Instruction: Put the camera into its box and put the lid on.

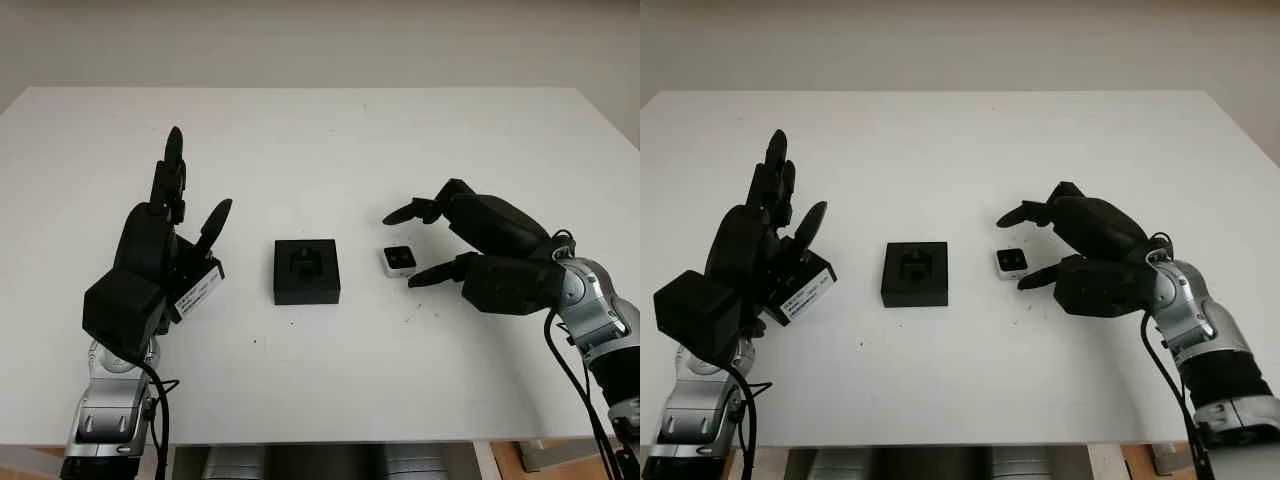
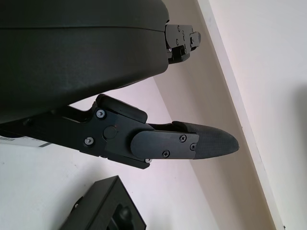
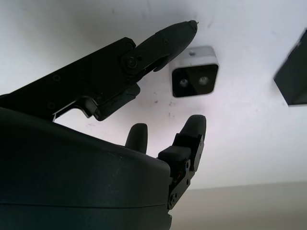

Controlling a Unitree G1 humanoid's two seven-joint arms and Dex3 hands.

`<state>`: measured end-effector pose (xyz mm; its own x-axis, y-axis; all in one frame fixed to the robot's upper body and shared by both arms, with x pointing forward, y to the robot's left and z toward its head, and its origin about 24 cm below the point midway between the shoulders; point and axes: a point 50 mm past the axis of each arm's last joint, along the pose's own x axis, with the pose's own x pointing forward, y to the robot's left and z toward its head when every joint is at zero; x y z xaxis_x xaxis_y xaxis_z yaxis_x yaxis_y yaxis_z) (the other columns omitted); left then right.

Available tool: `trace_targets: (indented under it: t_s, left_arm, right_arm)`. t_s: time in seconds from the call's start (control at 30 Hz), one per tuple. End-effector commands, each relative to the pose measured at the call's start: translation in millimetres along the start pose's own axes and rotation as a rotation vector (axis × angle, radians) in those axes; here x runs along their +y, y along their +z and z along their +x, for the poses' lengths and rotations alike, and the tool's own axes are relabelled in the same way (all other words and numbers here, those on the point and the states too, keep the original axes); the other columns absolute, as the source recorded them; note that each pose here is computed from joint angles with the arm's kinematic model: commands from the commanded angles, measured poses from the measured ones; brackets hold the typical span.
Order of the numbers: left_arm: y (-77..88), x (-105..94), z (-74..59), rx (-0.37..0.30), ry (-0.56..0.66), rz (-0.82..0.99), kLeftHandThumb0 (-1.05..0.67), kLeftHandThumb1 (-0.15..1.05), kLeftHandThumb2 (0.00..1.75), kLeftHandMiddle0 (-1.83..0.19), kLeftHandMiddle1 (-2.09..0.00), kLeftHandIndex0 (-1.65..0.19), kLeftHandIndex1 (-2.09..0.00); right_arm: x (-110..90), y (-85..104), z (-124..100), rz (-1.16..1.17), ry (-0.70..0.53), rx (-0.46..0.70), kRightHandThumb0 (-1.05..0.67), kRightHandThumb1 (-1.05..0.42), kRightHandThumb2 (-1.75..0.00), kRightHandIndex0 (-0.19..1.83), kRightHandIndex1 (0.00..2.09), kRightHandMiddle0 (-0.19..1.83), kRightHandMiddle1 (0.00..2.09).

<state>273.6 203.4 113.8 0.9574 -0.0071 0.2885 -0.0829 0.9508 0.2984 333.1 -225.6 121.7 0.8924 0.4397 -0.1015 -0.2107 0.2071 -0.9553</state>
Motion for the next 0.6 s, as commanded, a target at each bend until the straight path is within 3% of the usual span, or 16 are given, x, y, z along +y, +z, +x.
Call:
trace_targets:
  t_s: [0.0,0.57]
  left_arm:
    - [3.3,0.0,2.4,-0.018,0.003,0.001,-0.76,1.05,0.35,0.08,-0.05,0.1,-0.05]
    - [2.6,-1.7,-0.8,-0.01,0.002,-0.01,-0.74,1.05,0.37,0.09,-0.05,0.11,-0.05]
  right_arm:
    - [-11.0,3.0,1.7,-0.057,-0.004,-0.022,-0.59,-0.76,-0.05,-0.19,1.8,0.44,0.63]
    - [-15.6,7.8,11.1,-0.173,0.01,-0.05,-0.63,-0.76,-0.05,-0.16,1.86,0.47,0.81]
